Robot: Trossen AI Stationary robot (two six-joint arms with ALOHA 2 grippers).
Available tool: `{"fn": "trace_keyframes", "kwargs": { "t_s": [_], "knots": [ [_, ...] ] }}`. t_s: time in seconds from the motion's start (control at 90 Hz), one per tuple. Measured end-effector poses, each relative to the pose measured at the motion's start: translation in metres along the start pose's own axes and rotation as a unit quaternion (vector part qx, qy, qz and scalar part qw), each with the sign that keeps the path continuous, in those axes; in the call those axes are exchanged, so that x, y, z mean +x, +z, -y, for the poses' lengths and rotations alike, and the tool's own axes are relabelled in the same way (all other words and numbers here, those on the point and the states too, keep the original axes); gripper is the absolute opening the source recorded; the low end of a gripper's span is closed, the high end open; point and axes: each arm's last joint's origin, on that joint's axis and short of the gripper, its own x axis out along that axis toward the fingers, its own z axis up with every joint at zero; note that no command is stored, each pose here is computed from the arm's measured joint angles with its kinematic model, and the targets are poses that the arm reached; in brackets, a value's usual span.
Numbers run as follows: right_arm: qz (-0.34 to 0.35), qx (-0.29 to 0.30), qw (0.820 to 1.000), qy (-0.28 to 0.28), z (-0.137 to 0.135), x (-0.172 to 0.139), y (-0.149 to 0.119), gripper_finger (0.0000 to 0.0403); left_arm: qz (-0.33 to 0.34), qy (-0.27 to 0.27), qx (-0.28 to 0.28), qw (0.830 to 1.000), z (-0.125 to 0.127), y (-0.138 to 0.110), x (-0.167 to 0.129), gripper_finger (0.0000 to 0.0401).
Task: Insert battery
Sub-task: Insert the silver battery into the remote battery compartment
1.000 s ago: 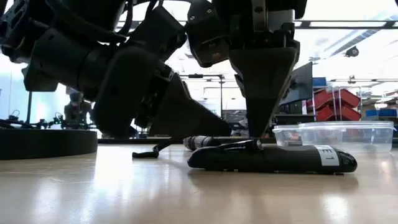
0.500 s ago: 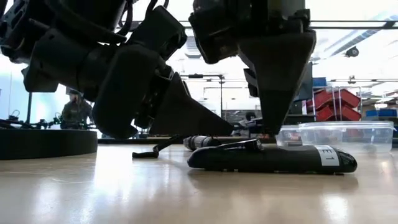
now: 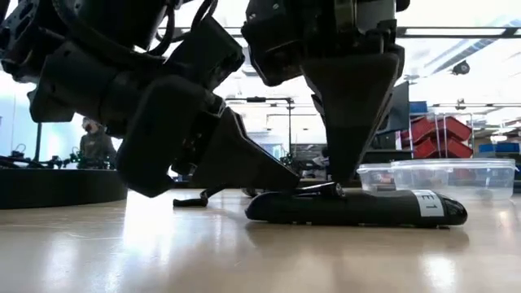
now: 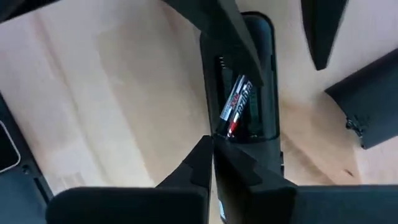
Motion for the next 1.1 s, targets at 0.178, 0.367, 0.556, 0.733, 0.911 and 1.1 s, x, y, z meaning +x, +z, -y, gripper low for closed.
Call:
{"fn": "trace_keyframes", "kwargs": {
  "t_s": [0.178, 0.367, 0.556, 0.733, 0.911, 1.1],
  "knots": [
    [0.006, -0.009, 1.0, -0.009, 0.002, 0.0, 0.001, 0.0, -0.002, 0.0, 0.001, 1.0, 0.0, 0.0, 0.0, 0.0097],
    [0.015, -0.008, 1.0, -0.01, 0.002, -0.007, 0.002, 0.0, -0.003, 0.001, 0.001, 1.0, 0.0, -0.001, 0.0, 0.0097],
    [0.021, 0.004, 1.0, -0.001, 0.001, -0.017, 0.001, 0.0, -0.003, 0.001, 0.001, 1.0, 0.0, -0.001, 0.0, 0.0097],
    [0.005, 0.011, 1.0, 0.001, 0.001, -0.012, 0.0, 0.0, -0.003, 0.0, 0.001, 1.0, 0.0, -0.001, 0.0, 0.0097],
    [-0.007, 0.012, 1.0, -0.002, 0.002, -0.004, -0.001, 0.0, -0.003, 0.0, 0.001, 1.0, 0.0, -0.001, 0.0, 0.0097],
    [-0.014, 0.005, 1.0, -0.008, 0.003, 0.003, -0.001, 0.0, -0.003, 0.0, 0.001, 1.0, 0.0, -0.001, 0.0, 0.0097]
  ]
}}
